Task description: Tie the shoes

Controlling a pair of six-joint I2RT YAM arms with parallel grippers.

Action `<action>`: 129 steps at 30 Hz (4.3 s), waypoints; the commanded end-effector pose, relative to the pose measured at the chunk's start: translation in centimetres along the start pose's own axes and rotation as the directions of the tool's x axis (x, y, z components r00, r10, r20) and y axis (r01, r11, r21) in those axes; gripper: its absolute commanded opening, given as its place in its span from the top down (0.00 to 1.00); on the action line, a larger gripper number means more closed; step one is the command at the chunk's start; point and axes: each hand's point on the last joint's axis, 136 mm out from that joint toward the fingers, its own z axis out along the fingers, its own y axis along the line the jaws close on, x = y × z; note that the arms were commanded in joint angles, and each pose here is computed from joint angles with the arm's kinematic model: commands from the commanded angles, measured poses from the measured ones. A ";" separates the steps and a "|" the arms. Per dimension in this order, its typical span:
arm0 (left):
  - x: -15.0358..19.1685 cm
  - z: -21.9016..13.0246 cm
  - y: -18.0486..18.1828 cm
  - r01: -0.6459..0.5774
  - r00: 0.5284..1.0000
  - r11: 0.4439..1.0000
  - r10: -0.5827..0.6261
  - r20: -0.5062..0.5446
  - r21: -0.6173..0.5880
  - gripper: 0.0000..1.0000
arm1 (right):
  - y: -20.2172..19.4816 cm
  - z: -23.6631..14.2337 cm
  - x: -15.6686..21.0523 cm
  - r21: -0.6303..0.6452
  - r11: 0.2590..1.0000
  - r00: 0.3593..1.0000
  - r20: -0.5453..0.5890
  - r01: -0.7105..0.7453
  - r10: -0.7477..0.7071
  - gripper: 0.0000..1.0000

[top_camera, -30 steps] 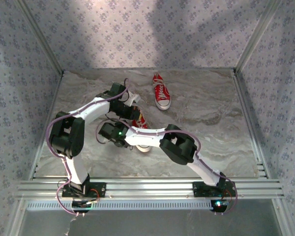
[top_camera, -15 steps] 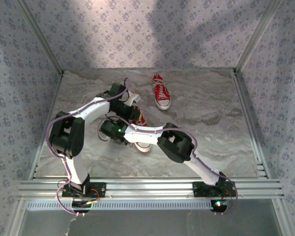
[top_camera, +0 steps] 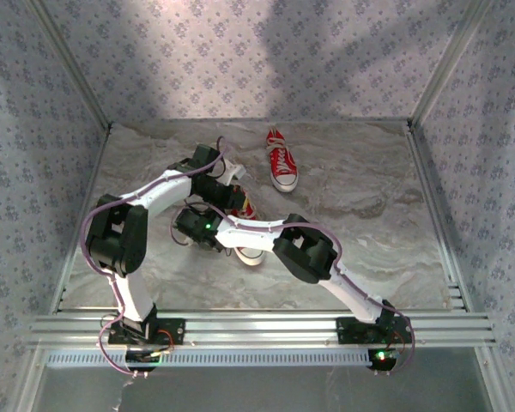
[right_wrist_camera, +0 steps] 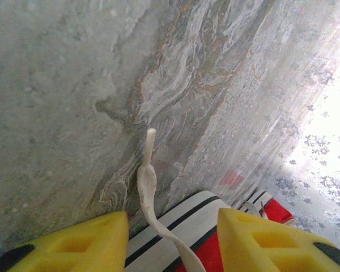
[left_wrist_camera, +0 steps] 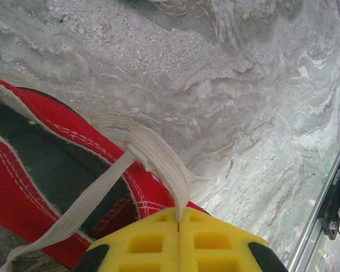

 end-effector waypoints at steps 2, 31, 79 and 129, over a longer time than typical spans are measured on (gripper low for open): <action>-1.0 -0.9 -1.0 -0.030 0.999 0.999 0.030 0.030 0.021 1.00 | 0.5 2.0 1.6 -0.016 1.000 0.997 -0.071 0.024 -0.025 0.66; -0.8 -1.1 -0.8 -0.033 0.999 0.999 0.033 0.029 0.009 1.00 | -1.0 -5.5 -0.7 0.044 0.997 0.992 0.112 -0.065 0.060 0.99; -0.4 -0.7 -2.2 -0.073 0.991 0.994 0.063 0.117 0.079 1.00 | -0.3 -10.2 9.8 -0.688 -0.245 -0.394 0.064 -0.683 0.917 1.00; -0.7 -1.9 -0.6 -0.055 0.965 0.998 0.052 0.258 0.006 1.00 | 4.8 -9.6 9.5 -0.584 -0.624 -0.614 -0.254 -0.519 0.748 1.00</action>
